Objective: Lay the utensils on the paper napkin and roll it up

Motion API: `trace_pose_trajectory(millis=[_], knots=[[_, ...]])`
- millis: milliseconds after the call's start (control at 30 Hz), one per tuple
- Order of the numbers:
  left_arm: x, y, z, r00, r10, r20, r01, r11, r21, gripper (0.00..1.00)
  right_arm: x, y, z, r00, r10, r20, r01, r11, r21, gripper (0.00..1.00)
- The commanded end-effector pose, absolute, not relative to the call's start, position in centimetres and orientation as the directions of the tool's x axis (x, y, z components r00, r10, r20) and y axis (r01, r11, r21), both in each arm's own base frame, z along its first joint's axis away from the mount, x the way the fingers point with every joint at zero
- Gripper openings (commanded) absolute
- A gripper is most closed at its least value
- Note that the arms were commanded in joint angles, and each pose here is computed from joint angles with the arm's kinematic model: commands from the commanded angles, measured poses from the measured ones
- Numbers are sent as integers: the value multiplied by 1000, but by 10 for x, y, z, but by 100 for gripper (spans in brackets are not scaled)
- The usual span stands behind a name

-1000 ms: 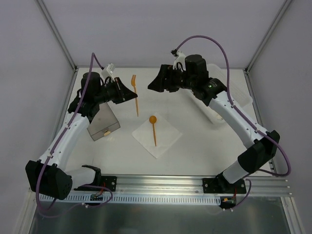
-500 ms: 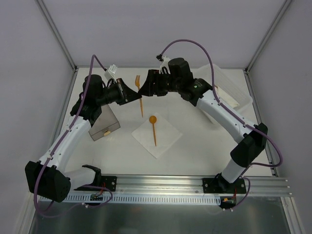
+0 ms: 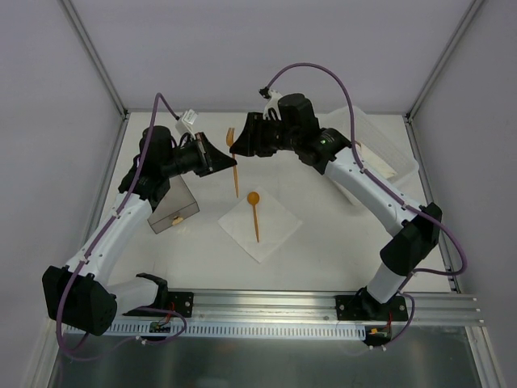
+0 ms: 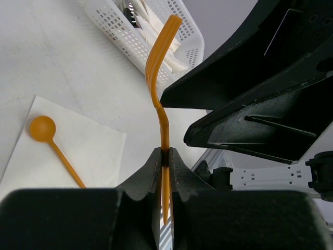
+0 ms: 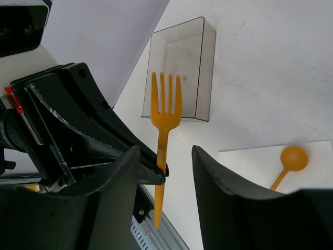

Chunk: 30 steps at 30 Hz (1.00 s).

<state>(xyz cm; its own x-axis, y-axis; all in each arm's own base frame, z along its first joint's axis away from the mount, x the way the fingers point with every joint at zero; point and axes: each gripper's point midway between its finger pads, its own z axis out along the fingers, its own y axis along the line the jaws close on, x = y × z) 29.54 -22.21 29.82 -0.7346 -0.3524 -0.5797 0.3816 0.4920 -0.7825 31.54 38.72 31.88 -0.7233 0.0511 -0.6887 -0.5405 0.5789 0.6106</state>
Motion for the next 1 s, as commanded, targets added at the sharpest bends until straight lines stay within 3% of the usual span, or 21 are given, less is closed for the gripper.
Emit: trace_pose_trajectory(millis=[0, 333, 533, 567, 633, 667, 700, 833, 967], knots=[[287, -228, 323, -716, -354, -602, 439, 442, -782, 0, 315, 391, 313, -724, 50, -688, -536, 587, 607, 48], [282, -230, 327, -712, -350, -608, 462, 419, -782, 0, 316, 400, 302, -739, 30, -674, -536, 580, 613, 36], [282, -228, 324, -707, -349, -616, 464, 428, -775, 1, 311, 401, 298, -740, 18, -672, -542, 575, 613, 0], [284, -228, 322, -707, -345, -618, 463, 435, -772, 17, 312, 399, 298, -736, 18, -677, -545, 579, 607, 0], [288, -226, 324, -691, -342, -637, 472, 454, -756, 36, 311, 392, 302, -718, 17, -695, -556, 586, 589, 0], [291, -222, 317, -684, -320, -656, 473, 489, -733, 65, 314, 384, 295, -713, 5, -702, -557, 604, 570, 0], [294, -217, 315, -673, -306, -673, 477, 516, -711, 74, 316, 376, 289, -707, -4, -707, -550, 631, 547, 0], [317, -182, 326, -575, -251, -779, 483, 664, -571, 99, 320, 322, 231, -726, -83, -683, -481, 771, 417, 0], [339, -146, 324, -551, -249, -797, 399, 760, -513, 99, 288, 296, 152, -827, -186, -531, -423, 829, 367, 0]])
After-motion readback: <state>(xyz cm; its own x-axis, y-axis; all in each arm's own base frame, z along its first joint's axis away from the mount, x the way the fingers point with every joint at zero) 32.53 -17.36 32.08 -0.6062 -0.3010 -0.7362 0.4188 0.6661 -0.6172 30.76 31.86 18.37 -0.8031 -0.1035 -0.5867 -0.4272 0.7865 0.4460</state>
